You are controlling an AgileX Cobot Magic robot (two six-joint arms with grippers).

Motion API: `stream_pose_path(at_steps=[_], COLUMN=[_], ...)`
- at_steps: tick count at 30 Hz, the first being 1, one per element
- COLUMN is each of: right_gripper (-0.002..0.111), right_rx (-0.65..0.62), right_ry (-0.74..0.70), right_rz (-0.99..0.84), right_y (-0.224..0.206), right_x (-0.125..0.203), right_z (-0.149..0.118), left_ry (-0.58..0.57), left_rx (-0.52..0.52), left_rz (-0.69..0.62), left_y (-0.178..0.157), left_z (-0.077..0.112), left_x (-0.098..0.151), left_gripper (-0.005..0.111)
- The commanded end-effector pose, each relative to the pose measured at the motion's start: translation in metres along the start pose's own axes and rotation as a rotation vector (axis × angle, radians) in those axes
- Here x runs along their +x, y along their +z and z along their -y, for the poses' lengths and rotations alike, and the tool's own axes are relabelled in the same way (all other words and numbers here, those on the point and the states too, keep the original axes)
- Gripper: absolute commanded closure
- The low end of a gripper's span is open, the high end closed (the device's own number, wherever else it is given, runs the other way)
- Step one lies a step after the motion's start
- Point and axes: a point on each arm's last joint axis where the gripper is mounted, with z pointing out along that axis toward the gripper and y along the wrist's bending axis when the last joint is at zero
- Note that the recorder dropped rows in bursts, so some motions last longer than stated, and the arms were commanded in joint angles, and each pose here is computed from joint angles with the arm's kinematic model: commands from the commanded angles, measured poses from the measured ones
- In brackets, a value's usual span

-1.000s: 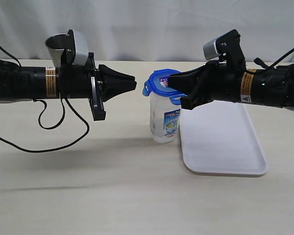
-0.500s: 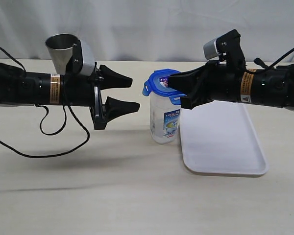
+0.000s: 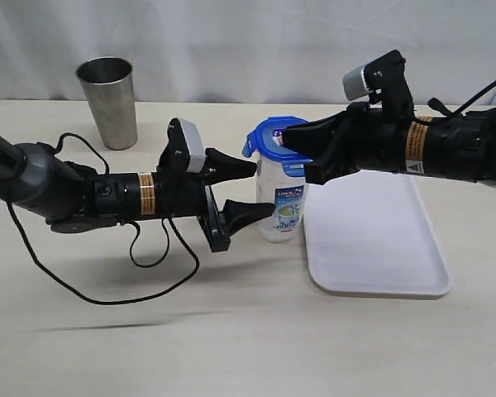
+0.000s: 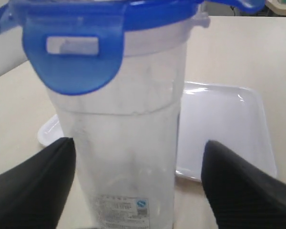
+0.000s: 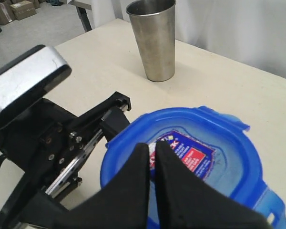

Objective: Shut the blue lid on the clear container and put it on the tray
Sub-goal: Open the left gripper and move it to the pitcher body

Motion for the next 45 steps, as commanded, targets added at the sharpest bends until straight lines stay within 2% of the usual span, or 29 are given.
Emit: stream_pose_path(at_steps=[1, 15, 21, 28, 34, 36, 39, 45], right_gripper=[0.104, 0.104, 0.104, 0.104, 0.104, 0.104, 0.104, 0.104], right_rx=[0.004, -0.004, -0.004, -0.004, -0.004, -0.003, -0.001, -0.002], right_ry=[-0.003, -0.01, -0.008, -0.002, -0.002, 0.0, 0.002, 0.0], right_rz=[-0.054, -0.066, -0.066, -0.066, -0.066, -0.066, -0.069, -0.07], right_y=[0.002, 0.002, 0.002, 0.002, 0.002, 0.002, 0.002, 0.002], right_x=[0.009, 0.01, 0.01, 0.01, 0.01, 0.01, 0.01, 0.01], right_z=[0.001, 0.0, 0.0, 0.0, 0.0, 0.0, 0.0, 0.0], left_ry=[0.04, -0.014, -0.013, -0.004, 0.096, 0.072, 0.029, 0.028], left_rx=[-0.01, -0.032, -0.009, -0.029, 0.054, 0.055, 0.045, 0.042], left_rz=[-0.002, 0.017, 0.022, -0.033, -0.073, -0.082, -0.077, -0.079], left_y=[0.011, 0.025, 0.034, 0.041, 0.043, 0.043, 0.043, 0.043], left_z=[0.004, -0.007, 0.003, 0.002, 0.006, 0.006, 0.005, 0.004], left_x=[0.003, 0.009, 0.006, 0.006, 0.006, 0.007, 0.006, 0.006], left_gripper=[0.038, 0.038, 0.038, 0.038, 0.038, 0.037, 0.032, 0.008])
